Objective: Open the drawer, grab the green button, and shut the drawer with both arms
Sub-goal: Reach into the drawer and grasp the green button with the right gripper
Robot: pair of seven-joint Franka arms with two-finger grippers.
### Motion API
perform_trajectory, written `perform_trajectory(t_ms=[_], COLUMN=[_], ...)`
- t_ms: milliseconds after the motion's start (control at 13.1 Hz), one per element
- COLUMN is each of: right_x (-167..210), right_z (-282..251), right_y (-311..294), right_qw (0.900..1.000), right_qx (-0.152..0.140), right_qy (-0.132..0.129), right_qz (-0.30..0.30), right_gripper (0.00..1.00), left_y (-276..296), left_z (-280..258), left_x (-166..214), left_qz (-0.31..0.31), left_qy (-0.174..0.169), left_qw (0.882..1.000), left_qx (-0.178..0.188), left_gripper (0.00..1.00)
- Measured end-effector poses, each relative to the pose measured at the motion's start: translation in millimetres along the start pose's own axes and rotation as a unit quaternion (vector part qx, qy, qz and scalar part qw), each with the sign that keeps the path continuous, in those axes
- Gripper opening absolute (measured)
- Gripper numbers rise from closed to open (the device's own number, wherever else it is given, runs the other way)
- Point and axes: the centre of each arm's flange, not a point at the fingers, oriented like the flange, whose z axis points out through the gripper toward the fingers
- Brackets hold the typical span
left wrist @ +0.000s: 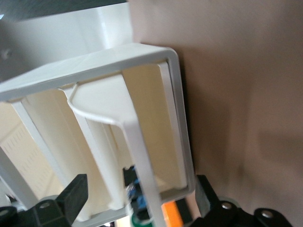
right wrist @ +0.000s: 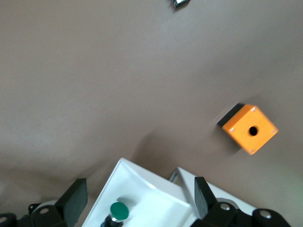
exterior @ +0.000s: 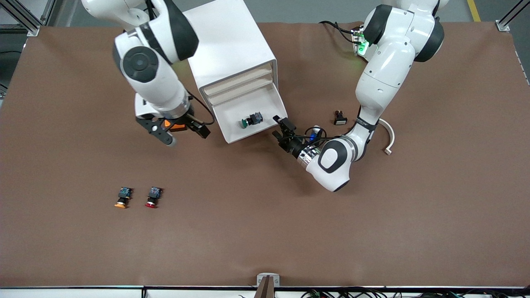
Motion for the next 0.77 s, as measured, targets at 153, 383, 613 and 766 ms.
perform_trajectory(t_ms=[153,383,613,766], right_x=[-24.8,-61.9,-99.8,-120.3], right_z=[21.3,56.1,91.0,108.3], right_y=[-13.9,-37.0,-53.2,-58.7], right_qw=[1.000,0.999,0.999,0.999], right_qx=[0.003,0.006,0.000,-0.007], right_qy=[0.004,0.010,0.013,0.015], right_qz=[0.015,0.039,0.045,0.041], right_gripper=[1.00,1.00,1.00,1.00], left_y=[-14.3,-26.6,-32.9,-45.5], left_z=[-24.3,-73.1,-108.3,-121.6], left_x=[-16.6,-20.9,-11.9,-17.1], left_qz=[0.121,0.295,0.413,0.457], left_qy=[-0.009,0.014,0.077,0.129], left_qw=[0.992,0.953,0.902,0.871], left_qx=[-0.019,-0.065,-0.099,-0.126], left_gripper=[1.00,1.00,1.00,1.00])
